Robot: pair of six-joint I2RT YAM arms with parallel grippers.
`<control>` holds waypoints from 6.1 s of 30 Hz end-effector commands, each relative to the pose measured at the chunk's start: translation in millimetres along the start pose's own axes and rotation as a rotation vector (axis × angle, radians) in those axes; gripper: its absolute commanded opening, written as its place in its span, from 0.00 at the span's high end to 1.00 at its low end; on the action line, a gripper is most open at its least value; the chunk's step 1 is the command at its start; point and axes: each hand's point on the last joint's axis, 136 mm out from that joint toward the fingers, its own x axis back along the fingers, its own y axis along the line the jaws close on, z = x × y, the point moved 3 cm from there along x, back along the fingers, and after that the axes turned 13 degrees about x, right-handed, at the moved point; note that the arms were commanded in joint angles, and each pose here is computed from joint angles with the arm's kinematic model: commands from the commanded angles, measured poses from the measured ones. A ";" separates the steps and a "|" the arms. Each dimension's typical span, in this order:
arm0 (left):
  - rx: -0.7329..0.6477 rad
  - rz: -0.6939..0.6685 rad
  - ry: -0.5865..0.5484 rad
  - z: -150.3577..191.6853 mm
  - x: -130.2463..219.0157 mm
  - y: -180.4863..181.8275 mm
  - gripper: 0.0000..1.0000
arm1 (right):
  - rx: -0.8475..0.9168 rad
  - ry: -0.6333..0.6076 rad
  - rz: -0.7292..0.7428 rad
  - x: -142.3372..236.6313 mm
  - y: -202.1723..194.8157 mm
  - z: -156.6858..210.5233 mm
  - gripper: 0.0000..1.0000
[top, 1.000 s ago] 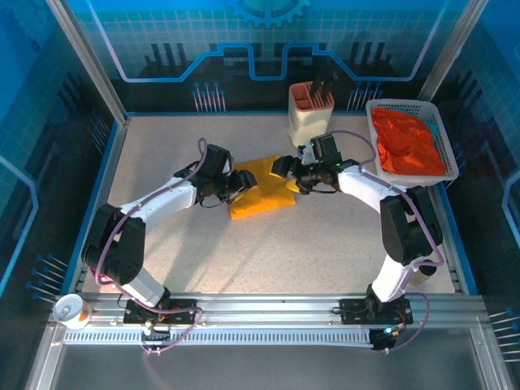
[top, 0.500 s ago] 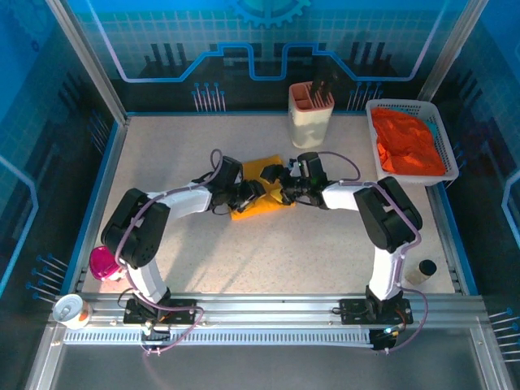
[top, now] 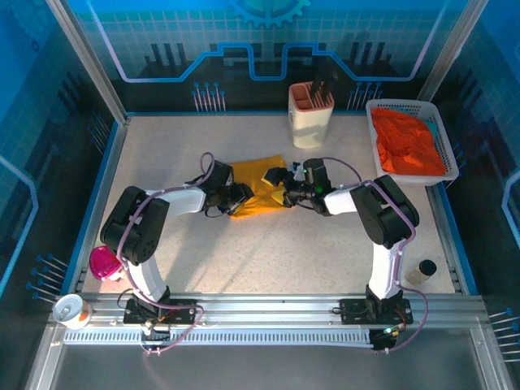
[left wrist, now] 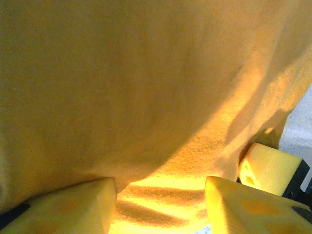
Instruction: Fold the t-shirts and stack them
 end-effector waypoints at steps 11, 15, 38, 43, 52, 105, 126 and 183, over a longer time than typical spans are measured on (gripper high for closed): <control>0.043 -0.208 -0.020 -31.1 20.0 54.9 0.48 | -0.017 -0.046 0.031 21.2 -15.8 -15.3 0.12; -0.032 -0.200 -0.062 -42.2 51.7 27.2 0.47 | 0.042 -0.049 0.048 29.6 -0.6 -28.3 0.10; -0.359 -0.268 0.045 -79.1 33.5 -1.9 0.33 | 0.244 0.066 0.188 98.3 17.4 -18.3 0.08; -0.359 -0.273 0.075 -72.2 17.8 -3.0 0.39 | 0.214 0.073 0.190 101.6 6.7 -12.3 0.09; -0.336 -0.292 0.136 -63.9 -7.8 -2.0 0.47 | 0.189 0.087 0.173 100.8 1.3 -9.1 0.10; -0.462 -0.982 -0.266 -130.8 131.4 41.9 0.41 | 0.152 0.134 0.178 107.4 -11.7 8.1 0.10; -0.379 -0.765 -0.048 -77.3 23.1 56.0 0.43 | 0.147 0.142 0.177 106.6 -15.9 12.4 0.10; 0.016 -0.783 -0.032 -109.5 108.6 159.4 0.30 | 0.126 0.210 0.192 105.0 -33.1 31.0 0.11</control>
